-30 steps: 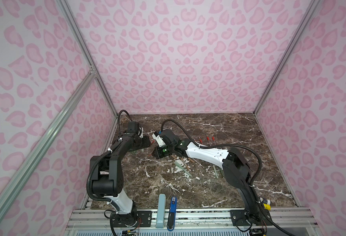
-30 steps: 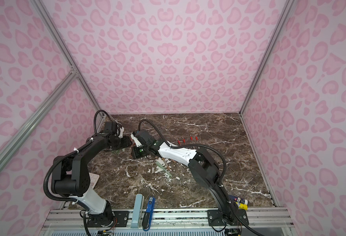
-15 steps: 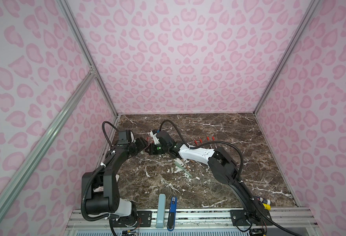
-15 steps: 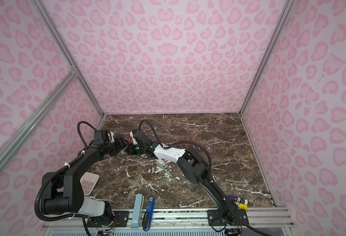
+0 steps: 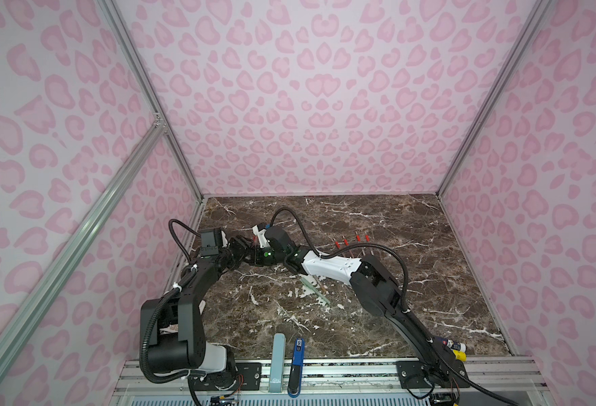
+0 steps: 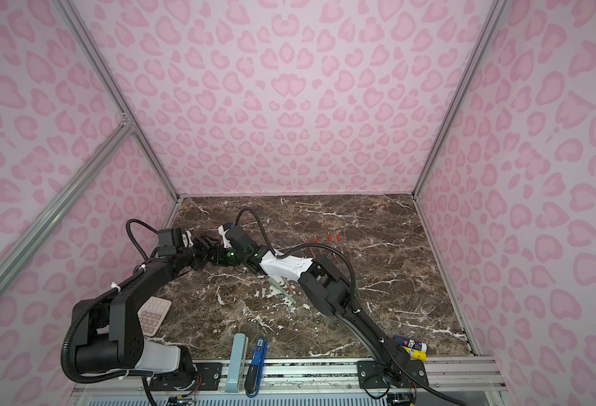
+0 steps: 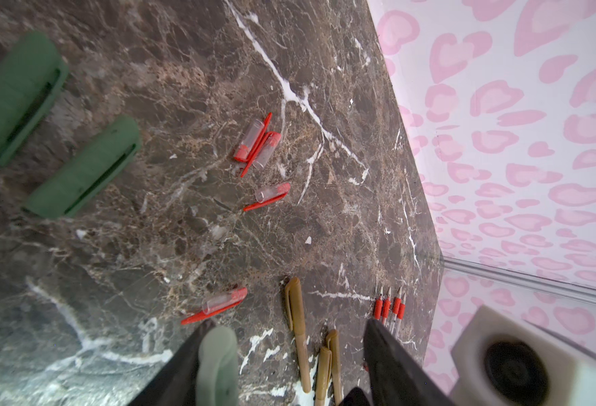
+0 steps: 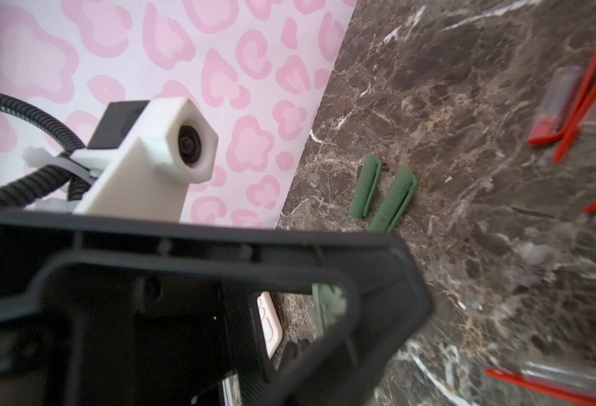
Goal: Remove pen caps from pens
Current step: Place the pen cap at the middle-left of the table.
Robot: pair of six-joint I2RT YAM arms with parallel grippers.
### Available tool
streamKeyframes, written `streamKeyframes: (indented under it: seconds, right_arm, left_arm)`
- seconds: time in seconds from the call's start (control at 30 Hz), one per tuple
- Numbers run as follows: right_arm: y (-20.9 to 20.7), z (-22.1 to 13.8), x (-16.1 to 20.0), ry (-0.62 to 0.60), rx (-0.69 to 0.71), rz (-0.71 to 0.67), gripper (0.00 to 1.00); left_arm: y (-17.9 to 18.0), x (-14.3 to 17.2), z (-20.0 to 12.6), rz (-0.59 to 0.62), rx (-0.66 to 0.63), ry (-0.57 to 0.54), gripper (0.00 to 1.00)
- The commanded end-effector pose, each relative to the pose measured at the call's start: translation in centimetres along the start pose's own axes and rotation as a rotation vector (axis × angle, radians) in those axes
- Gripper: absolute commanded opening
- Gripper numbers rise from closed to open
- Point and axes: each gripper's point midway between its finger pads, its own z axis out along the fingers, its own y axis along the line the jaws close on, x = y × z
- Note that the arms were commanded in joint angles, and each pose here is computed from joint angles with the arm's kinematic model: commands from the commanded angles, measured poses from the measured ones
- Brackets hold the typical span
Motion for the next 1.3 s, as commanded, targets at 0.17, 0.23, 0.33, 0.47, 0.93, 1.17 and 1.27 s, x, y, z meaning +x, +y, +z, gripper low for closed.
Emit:
streamKeyframes:
  seconds: [0.17, 0.23, 0.33, 0.47, 0.93, 1.17, 1.27]
  right_arm:
    - [-2.2, 0.9, -0.4, -0.008, 0.050, 0.011, 0.00]
    - [-2.6, 1.2, -0.4, -0.001, 0.069, 0.004, 0.00]
    - [-3.4, 1.5, -0.5, -0.005, 0.109, 0.001, 0.00]
    - [-3.3, 2.0, -0.7, -0.004, 0.103, 0.006, 0.00]
    - [0.1, -6.1, -0.8, -0.016, 0.172, -0.152, 0.00]
    - [-3.6, -13.1, 1.4, 0.041, 0.428, -0.257, 0.23]
    - [-5.5, -15.5, 3.1, 0.084, 0.512, -0.294, 0.32]
  left_arm:
    - [-1.6, 0.0, -0.6, 0.036, 0.062, 0.006, 0.68]
    - [-1.4, -0.1, -0.6, 0.042, 0.057, 0.001, 0.68]
    - [-0.9, -0.5, -0.9, 0.039, 0.036, -0.009, 0.68]
    - [-0.5, -0.6, -0.9, 0.033, 0.030, -0.015, 0.68]
    - [1.3, -4.1, -2.1, 0.382, -0.191, -0.149, 0.69]
    - [-0.9, -4.4, -3.5, 0.699, -0.193, -0.198, 0.74]
    - [-1.5, -3.8, -3.7, 0.776, -0.177, -0.171, 0.74]
